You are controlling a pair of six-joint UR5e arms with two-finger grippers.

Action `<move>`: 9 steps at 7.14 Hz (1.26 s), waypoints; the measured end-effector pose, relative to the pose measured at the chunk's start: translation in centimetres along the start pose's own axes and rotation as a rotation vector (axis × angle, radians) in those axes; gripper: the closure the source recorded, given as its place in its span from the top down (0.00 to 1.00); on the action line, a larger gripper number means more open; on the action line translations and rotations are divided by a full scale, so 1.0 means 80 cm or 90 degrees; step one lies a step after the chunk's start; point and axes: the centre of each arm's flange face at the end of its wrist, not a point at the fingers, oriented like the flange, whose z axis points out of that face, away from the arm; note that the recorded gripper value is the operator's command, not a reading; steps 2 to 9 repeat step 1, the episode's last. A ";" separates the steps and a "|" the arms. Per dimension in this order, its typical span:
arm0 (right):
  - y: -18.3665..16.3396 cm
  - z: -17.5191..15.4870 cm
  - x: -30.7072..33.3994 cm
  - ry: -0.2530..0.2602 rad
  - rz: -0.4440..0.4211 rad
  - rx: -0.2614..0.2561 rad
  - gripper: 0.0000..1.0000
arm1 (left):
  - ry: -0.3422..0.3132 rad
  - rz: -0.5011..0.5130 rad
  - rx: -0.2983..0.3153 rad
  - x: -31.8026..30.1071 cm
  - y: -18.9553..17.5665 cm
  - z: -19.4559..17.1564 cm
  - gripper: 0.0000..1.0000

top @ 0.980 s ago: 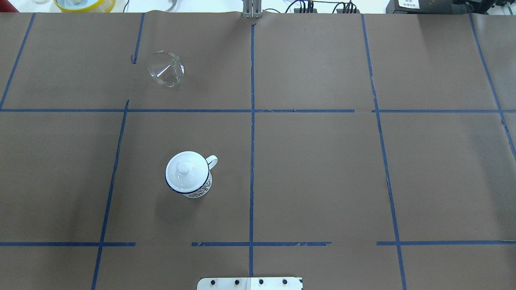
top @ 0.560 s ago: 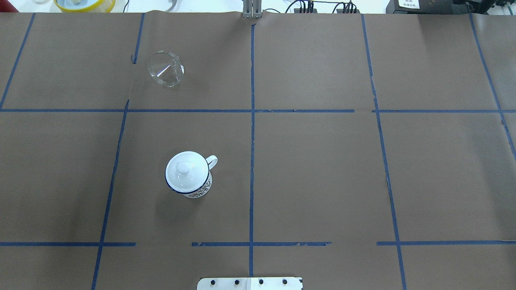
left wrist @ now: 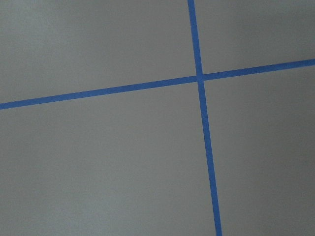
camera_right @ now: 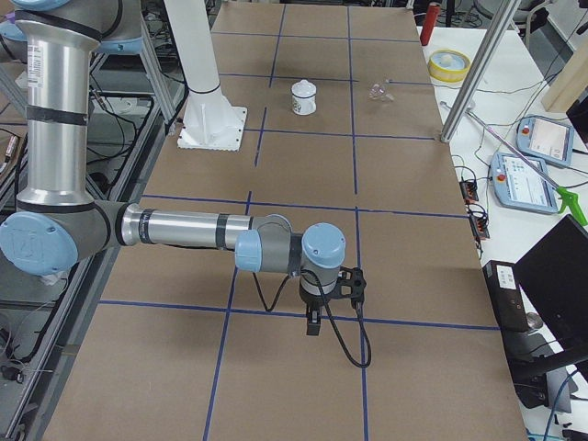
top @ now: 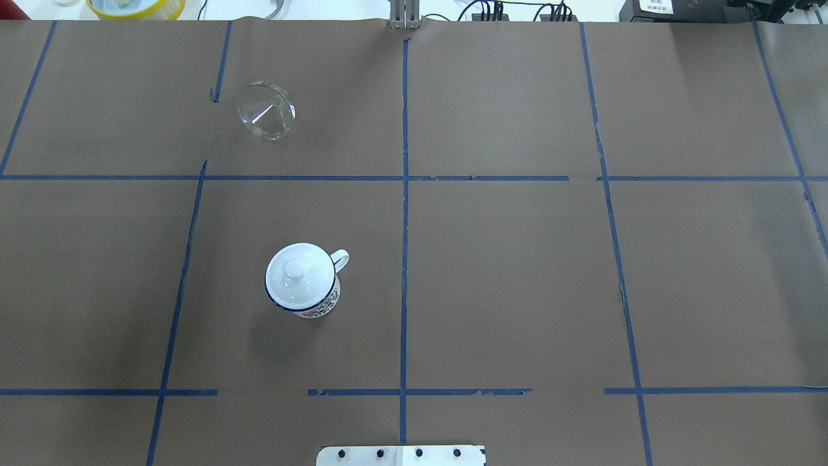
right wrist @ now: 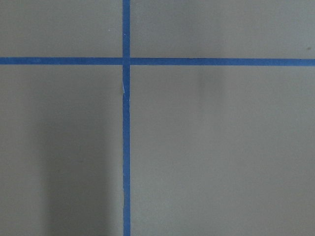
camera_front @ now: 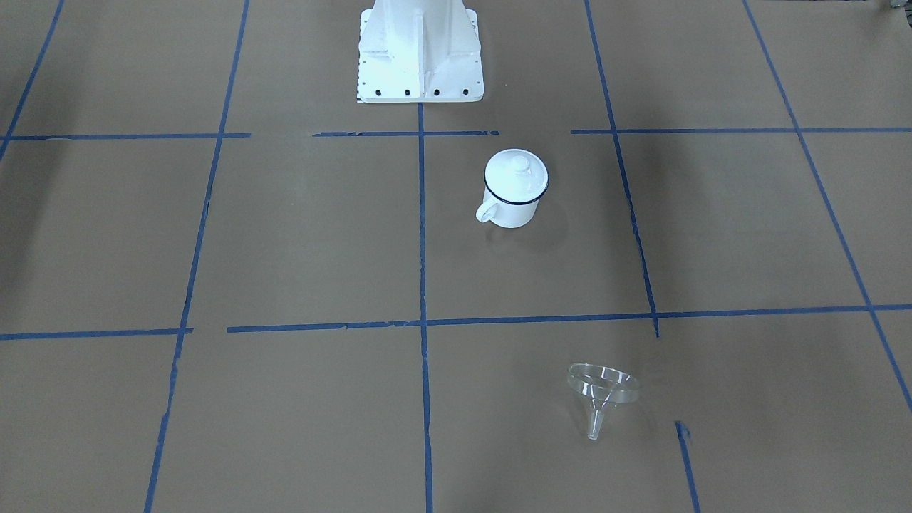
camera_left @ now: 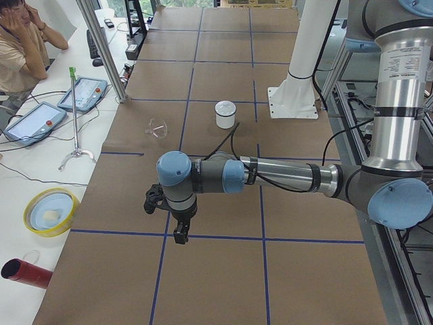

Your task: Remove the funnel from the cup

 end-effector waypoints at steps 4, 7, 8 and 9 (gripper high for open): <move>0.000 0.000 0.000 0.000 0.000 0.000 1.00 | 0.000 0.000 0.000 0.000 0.000 -0.001 1.00; 0.000 0.000 0.000 0.000 0.000 0.000 1.00 | 0.000 0.000 0.000 0.000 0.000 -0.001 1.00; 0.000 0.000 0.000 0.000 0.000 0.000 1.00 | 0.000 0.000 0.000 0.000 0.000 -0.001 1.00; 0.000 0.000 0.000 0.000 0.000 0.000 1.00 | 0.000 0.000 0.000 0.000 0.000 -0.001 1.00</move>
